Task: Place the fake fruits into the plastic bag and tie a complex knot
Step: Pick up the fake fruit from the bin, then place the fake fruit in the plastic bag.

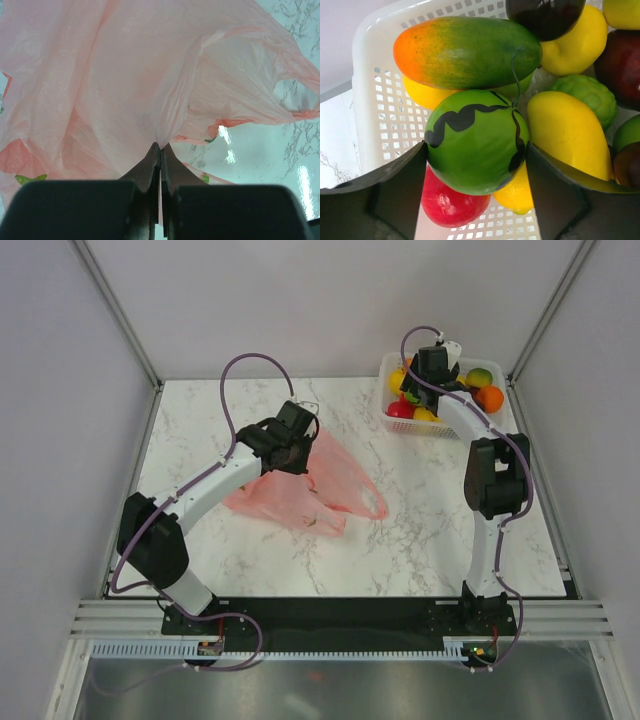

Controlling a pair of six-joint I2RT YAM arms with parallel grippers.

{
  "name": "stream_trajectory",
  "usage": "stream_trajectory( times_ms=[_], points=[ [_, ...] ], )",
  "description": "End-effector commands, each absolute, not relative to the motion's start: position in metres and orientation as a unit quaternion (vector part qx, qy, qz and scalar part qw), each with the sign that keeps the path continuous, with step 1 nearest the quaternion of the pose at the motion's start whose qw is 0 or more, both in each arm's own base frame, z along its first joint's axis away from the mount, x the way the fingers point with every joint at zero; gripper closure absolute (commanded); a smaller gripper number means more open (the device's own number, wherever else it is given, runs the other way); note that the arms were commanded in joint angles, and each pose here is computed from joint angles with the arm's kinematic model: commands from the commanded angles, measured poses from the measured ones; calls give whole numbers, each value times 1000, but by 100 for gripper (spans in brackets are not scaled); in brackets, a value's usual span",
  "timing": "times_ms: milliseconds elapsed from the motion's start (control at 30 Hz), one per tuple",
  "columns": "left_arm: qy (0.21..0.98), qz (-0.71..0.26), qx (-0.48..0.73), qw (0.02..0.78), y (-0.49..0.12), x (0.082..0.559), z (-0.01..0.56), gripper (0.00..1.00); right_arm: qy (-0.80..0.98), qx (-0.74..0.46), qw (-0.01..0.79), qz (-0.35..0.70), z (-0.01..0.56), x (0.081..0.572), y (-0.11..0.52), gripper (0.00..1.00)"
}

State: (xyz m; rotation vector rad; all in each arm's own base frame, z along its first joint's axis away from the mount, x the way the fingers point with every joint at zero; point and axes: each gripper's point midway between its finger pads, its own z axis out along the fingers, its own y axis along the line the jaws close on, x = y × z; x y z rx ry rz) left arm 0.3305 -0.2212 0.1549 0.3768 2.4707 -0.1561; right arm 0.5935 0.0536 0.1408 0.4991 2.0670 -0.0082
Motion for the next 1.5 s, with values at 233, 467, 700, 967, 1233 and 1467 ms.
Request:
stream_trajectory(
  times_ms=[233, 467, 700, 967, 1233, 1467],
  points=[
    [925, -65, 151, 344, -221, 335, 174, 98, 815, 190, 547, 12, 203, 588, 56, 33],
    [925, -63, 152, 343, -221, 336, 173, 98, 820, 132, 556, 43, 233, 544, 89, 38],
    [924, -76, 160, 340, -227, 334, 174, 98, 825, 73, 542, 142, 253, 456, 136, 39],
    [922, -74, 157, 346, -225, 335, 178, 98, 835, -9, 473, 282, 220, 340, 207, 39],
    [921, -91, 161, 343, -230, 332, 180, 98, 811, -45, 438, 384, 179, 281, 257, 38],
    [918, -125, 172, 335, -239, 323, 185, 98, 803, -64, 453, 383, 167, 295, 292, 39]
  ],
)
